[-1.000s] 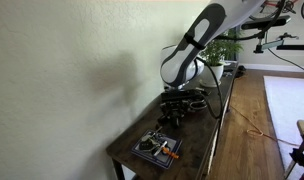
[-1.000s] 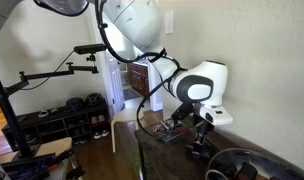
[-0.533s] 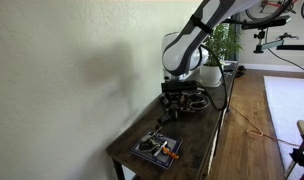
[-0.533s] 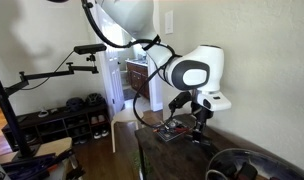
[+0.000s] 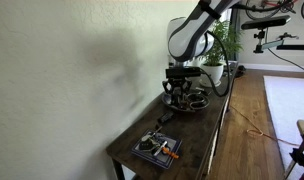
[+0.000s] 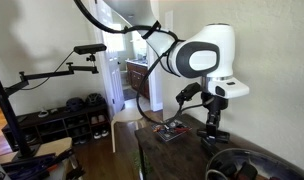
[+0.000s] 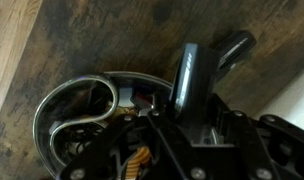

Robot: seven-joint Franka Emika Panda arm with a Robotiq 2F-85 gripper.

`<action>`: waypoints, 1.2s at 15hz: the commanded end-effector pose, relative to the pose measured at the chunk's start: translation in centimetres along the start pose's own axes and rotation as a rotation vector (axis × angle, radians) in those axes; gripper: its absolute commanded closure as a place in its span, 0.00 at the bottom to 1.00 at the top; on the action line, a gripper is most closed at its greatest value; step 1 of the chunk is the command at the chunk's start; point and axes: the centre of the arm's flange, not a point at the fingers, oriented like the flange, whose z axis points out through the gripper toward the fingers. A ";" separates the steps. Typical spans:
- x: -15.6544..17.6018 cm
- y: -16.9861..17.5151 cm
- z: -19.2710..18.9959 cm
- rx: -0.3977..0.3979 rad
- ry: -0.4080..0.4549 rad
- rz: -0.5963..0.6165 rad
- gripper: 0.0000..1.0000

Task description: Take the object and put it on the tray

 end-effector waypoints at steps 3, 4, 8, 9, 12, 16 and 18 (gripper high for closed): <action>2.2 1.6 -0.8 0.016 0.069 0.033 0.79; 2.7 1.7 -0.6 0.019 0.079 0.035 0.79; 4.8 1.9 0.2 0.017 0.098 0.051 0.79; 5.4 1.9 0.5 0.016 0.101 0.055 0.79; 7.1 1.8 1.7 0.007 0.104 0.064 0.79; 8.9 1.4 3.4 0.001 0.107 0.070 0.79; 9.5 1.2 4.4 0.001 0.109 0.071 0.79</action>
